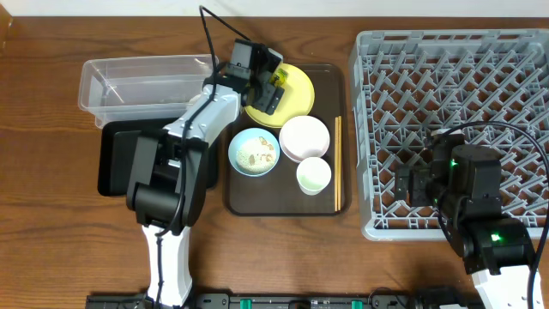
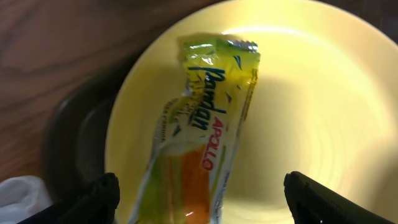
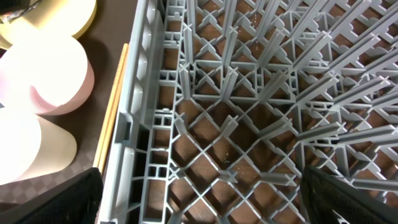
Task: Sort waste into correct bins and load items into the dishwasher rack
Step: 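Grasp the green snack wrapper on the yellow plate with the left gripper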
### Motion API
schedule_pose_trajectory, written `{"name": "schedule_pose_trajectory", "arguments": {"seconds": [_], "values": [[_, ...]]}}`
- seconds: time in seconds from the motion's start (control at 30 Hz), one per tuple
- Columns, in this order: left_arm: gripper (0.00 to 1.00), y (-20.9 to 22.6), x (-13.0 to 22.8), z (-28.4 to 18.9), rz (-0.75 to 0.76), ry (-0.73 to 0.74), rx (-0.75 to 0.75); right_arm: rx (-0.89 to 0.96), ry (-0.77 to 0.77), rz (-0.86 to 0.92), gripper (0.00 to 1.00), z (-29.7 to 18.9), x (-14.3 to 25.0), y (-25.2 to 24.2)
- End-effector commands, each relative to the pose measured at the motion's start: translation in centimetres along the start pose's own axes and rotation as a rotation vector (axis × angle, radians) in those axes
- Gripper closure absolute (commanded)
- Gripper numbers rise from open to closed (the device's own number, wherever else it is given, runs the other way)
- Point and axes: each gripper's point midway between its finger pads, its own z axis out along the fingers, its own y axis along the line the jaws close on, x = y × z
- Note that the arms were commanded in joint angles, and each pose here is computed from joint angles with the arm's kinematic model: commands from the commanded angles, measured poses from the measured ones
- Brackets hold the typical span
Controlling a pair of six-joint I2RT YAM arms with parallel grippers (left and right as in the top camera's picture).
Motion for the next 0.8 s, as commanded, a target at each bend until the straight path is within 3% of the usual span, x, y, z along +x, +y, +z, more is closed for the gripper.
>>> {"name": "schedule_pose_trajectory", "arguments": {"seconds": [0.0, 0.77], "values": [[0.13, -0.1, 0.1, 0.5, 0.014, 0.002, 0.000, -0.013, -0.013, -0.005, 0.01, -0.4, -0.6, 0.4], [0.13, 0.2, -0.6, 1.7, 0.008, -0.044, -0.011, -0.012, -0.013, -0.005, 0.01, -0.4, -0.6, 0.4]]}}
